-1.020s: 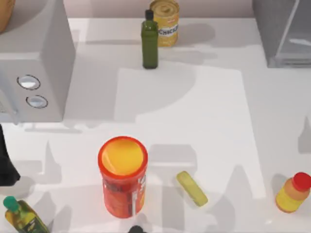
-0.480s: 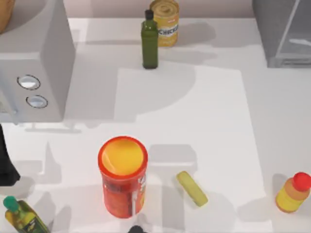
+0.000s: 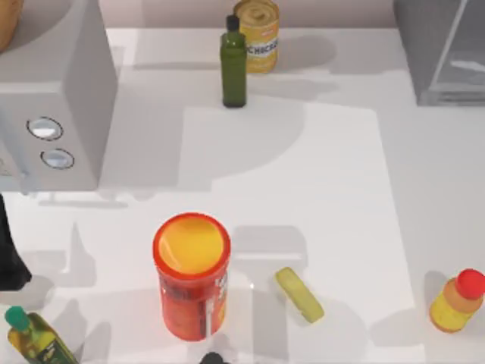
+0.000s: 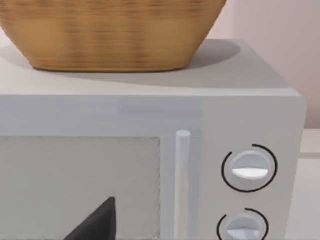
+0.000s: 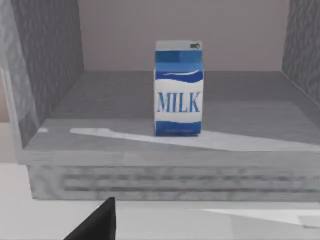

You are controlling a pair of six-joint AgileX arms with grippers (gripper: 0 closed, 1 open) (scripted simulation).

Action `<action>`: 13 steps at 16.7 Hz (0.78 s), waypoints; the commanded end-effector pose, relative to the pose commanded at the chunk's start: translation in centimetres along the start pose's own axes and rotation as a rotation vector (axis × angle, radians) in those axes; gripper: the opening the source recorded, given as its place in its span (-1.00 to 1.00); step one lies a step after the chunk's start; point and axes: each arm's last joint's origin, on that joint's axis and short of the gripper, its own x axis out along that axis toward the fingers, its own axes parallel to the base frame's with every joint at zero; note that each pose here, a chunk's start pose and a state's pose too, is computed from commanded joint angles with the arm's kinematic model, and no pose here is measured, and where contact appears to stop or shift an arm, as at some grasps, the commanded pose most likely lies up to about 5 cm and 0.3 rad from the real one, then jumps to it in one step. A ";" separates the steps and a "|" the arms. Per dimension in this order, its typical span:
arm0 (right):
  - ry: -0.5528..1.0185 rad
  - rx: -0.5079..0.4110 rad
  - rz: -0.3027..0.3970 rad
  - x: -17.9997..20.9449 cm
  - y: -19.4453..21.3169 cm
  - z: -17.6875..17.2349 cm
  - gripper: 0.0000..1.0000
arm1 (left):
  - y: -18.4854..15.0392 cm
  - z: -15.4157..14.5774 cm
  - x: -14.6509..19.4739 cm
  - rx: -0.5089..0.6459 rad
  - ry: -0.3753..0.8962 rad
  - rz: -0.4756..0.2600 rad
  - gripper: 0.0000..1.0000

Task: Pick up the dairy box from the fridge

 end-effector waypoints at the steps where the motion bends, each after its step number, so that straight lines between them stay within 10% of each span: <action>1: 0.000 0.000 0.000 0.1 0.0 0.0 1.00 | 0.0 0.0 0.0 0.000 0.000 0.000 1.00; 13: 0.058 -0.001 -0.007 16.6 -0.1 -1.4 1.00 | 0.0 0.0 0.0 0.000 0.000 0.000 1.00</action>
